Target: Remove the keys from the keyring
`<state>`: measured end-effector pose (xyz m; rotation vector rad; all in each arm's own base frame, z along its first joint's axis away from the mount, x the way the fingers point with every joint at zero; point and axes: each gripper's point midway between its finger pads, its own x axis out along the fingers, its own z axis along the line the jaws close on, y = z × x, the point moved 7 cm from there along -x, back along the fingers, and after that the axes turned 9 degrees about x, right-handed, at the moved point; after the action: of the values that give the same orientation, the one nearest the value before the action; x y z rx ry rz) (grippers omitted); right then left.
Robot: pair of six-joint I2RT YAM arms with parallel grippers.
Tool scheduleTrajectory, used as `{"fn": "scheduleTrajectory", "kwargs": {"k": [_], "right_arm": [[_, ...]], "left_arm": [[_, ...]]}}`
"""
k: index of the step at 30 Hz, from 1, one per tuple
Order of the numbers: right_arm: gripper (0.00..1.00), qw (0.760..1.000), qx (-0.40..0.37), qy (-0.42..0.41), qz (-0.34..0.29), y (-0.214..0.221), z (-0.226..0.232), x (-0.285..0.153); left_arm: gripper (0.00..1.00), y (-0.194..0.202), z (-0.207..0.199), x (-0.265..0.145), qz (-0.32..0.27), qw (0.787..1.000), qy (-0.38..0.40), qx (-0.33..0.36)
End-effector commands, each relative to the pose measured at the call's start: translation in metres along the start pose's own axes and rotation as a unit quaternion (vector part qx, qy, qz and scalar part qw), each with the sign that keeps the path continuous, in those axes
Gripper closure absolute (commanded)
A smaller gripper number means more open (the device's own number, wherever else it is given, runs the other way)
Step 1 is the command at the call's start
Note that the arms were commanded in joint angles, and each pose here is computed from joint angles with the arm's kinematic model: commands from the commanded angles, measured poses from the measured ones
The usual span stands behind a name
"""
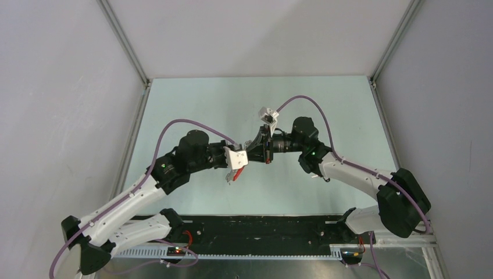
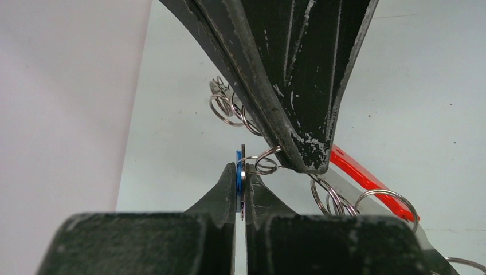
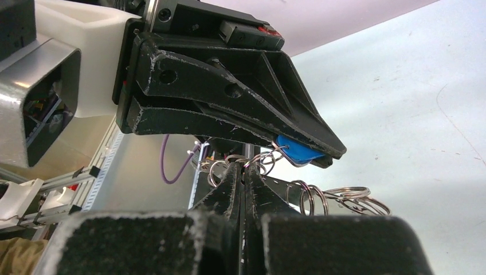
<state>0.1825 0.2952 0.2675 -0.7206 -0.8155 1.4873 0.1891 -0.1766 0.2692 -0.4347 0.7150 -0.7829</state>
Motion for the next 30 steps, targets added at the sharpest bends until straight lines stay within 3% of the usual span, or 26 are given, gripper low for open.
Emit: {"fn": "scheduleTrajectory", "kwargs": {"k": [1,18,20,21,25,30], "right_arm": [[1.00,0.996,0.060,-0.019,0.057,0.024,0.002,0.004],[1.00,0.996,0.068,0.003,0.063,0.021,-0.004,0.008],[0.94,0.997,0.063,0.009,0.054,0.015,-0.005,0.005],[0.83,0.997,0.058,0.011,0.051,0.013,-0.005,0.004],[0.68,0.999,0.013,0.018,0.042,0.004,-0.001,-0.005],[0.63,0.998,-0.034,0.019,0.053,0.004,0.009,-0.014]], "left_arm": [[1.00,-0.033,0.049,-0.020,-0.079,0.988,-0.134,0.019],[1.00,-0.034,0.050,-0.028,-0.092,0.984,-0.154,0.024],[1.00,-0.034,0.049,-0.026,-0.092,0.984,-0.151,0.023],[1.00,-0.033,0.049,-0.026,-0.091,0.984,-0.150,0.023],[1.00,-0.033,0.049,-0.025,-0.091,0.984,-0.149,0.023],[1.00,-0.033,0.049,-0.025,-0.090,0.984,-0.149,0.023]]}}
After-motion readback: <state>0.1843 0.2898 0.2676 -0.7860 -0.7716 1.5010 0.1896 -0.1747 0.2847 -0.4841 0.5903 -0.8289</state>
